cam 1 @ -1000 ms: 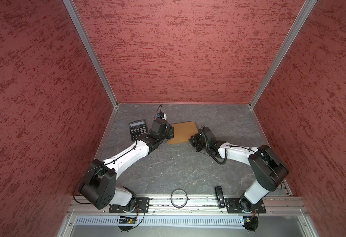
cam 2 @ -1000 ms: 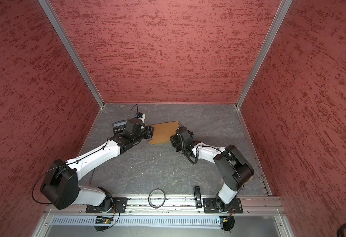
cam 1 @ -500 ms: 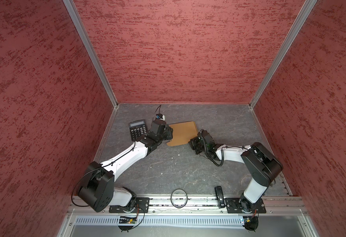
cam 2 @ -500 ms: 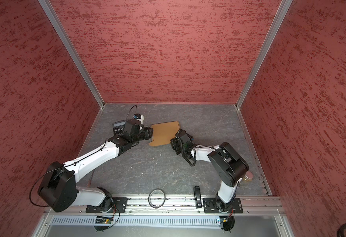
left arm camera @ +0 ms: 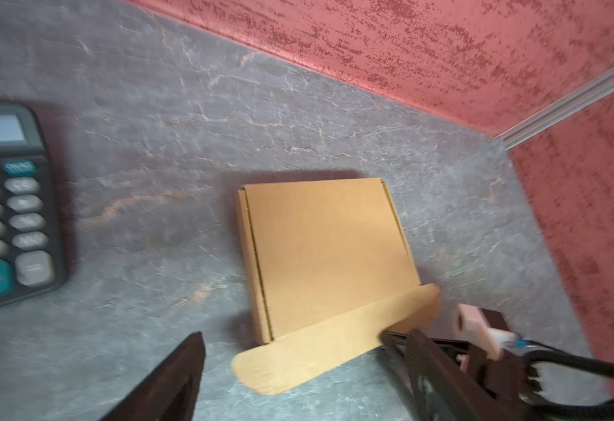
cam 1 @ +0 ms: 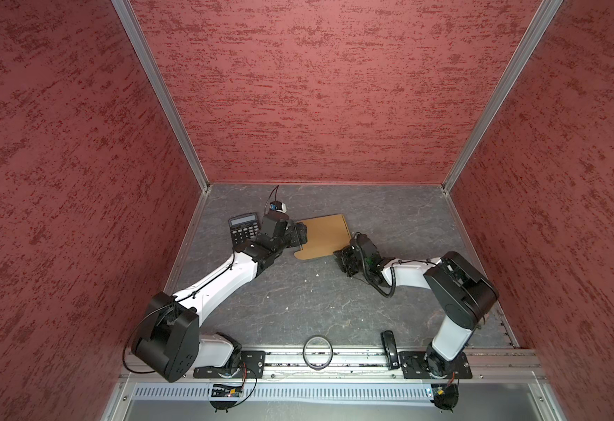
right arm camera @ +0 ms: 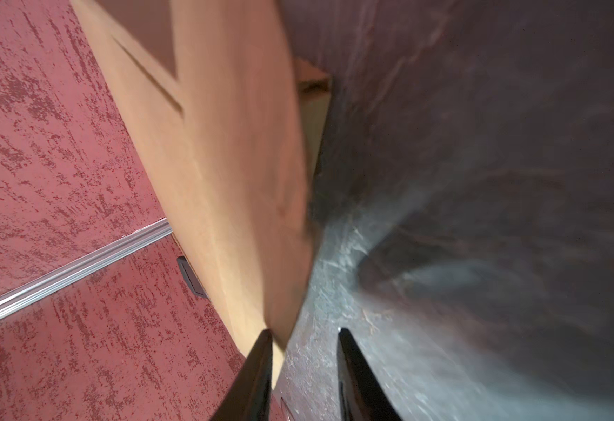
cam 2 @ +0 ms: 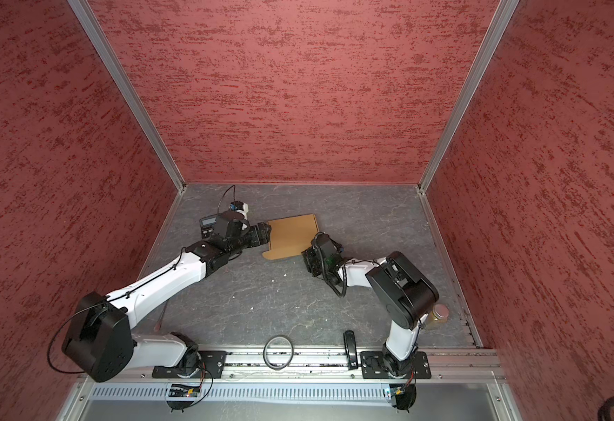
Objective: Fold the paper box
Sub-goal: 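Open both grippers and lift them away from the closed box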
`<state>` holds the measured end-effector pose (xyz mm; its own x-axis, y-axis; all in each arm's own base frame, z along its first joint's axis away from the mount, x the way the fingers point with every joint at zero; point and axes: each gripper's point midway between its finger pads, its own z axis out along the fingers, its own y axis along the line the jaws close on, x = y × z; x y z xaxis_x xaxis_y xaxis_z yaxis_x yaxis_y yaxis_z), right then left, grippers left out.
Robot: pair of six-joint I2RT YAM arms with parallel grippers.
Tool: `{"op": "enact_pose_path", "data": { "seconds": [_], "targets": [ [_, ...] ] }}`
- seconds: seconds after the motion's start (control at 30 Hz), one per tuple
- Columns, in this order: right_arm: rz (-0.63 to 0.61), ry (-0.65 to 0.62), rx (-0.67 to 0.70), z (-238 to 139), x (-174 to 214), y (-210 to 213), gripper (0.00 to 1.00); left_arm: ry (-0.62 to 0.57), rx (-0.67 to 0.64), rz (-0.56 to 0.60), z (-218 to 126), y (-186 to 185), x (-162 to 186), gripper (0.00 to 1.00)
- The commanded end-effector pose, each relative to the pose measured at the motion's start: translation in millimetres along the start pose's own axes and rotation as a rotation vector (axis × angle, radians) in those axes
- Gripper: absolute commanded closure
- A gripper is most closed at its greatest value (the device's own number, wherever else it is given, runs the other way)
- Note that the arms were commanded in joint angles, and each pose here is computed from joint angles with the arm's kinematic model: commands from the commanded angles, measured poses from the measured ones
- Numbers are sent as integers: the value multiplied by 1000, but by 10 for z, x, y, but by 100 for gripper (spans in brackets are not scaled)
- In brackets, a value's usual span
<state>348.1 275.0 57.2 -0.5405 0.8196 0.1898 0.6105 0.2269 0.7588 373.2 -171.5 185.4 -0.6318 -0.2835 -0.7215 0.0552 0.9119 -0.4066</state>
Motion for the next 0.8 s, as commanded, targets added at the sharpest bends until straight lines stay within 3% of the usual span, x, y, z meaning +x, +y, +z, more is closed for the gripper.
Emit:
{"op": "enact_pose_path", "data": {
  "seconds": [0.0,0.13,0.23,0.33,0.43,0.53,0.6,0.77],
  "targets": [
    [44,-57,-22,-315,-35,163,63,-42,-24,2,-96,109,-151,0],
    [-125,-139,-7,-788,-113,359,57,-58,-23,1,-155,163,-322,0],
    [-340,-216,5,-1093,-334,683,57,-27,-29,0,-148,198,-398,0],
    [-596,-208,17,-1222,-469,1097,57,27,-43,-1,-73,250,-359,1],
    [-875,-118,79,-1051,-442,1338,55,91,-47,11,67,278,-249,7],
    [-1018,-94,161,-790,-523,1339,56,149,-60,20,243,319,-141,16],
    [-1057,-96,170,-603,-617,1331,58,183,-76,28,376,361,-55,28],
    [-1100,-102,142,-287,-839,1364,64,229,-106,58,633,448,42,34]
  ]
}}
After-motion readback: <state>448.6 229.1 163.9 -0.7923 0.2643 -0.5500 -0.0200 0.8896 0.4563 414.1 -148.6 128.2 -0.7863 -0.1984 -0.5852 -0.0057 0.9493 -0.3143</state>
